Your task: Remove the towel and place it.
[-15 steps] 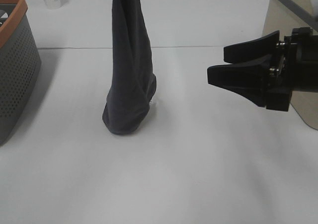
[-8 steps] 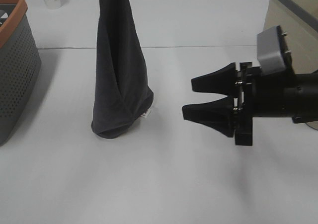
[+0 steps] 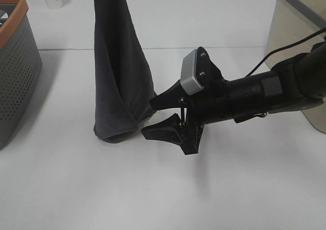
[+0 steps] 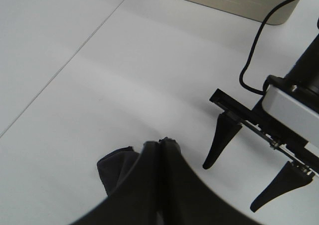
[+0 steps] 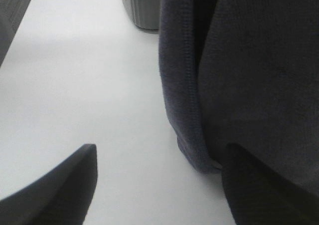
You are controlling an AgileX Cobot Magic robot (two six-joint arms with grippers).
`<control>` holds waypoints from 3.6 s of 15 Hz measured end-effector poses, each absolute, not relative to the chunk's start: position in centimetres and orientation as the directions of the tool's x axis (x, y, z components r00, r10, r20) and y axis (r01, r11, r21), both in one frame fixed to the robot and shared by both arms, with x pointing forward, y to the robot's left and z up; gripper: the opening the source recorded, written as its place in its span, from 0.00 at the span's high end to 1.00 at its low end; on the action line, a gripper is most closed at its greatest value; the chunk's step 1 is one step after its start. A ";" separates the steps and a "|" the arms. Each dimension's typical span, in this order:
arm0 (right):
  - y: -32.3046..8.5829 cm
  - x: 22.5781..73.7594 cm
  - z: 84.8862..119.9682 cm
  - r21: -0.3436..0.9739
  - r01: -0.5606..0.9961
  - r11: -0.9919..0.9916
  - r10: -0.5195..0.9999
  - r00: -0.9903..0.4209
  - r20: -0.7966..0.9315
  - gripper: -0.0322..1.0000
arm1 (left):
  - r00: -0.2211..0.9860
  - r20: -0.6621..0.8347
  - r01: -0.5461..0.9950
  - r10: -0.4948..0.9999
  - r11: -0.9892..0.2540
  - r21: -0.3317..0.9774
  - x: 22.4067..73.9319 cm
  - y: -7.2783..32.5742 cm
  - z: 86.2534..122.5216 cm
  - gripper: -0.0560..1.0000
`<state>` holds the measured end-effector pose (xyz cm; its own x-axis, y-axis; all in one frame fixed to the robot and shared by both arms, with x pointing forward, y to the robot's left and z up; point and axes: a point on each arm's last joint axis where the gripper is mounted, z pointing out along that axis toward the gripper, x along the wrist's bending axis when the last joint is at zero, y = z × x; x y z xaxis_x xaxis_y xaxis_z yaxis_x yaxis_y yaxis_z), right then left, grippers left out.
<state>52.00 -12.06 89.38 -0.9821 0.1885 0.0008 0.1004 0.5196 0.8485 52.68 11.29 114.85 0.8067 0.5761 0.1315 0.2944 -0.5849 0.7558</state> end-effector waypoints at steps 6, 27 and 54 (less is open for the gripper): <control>-11.3 54.0 86.2 0.827 0.183 0.532 0.218 -0.973 0.075 0.37 | 0.738 0.100 0.310 0.667 -0.467 0.828 53.4 11.2 115.7 0.95; -10.2 56.6 91.3 0.882 0.229 0.412 0.304 -0.947 0.104 0.95 | 0.662 0.233 0.174 0.713 -0.449 0.877 52.7 12.7 121.2 0.95; -7.0 58.0 91.9 0.855 0.133 0.501 0.321 -0.946 -0.041 0.50 | 0.662 0.195 0.196 0.723 -0.419 0.887 52.7 12.6 121.3 0.95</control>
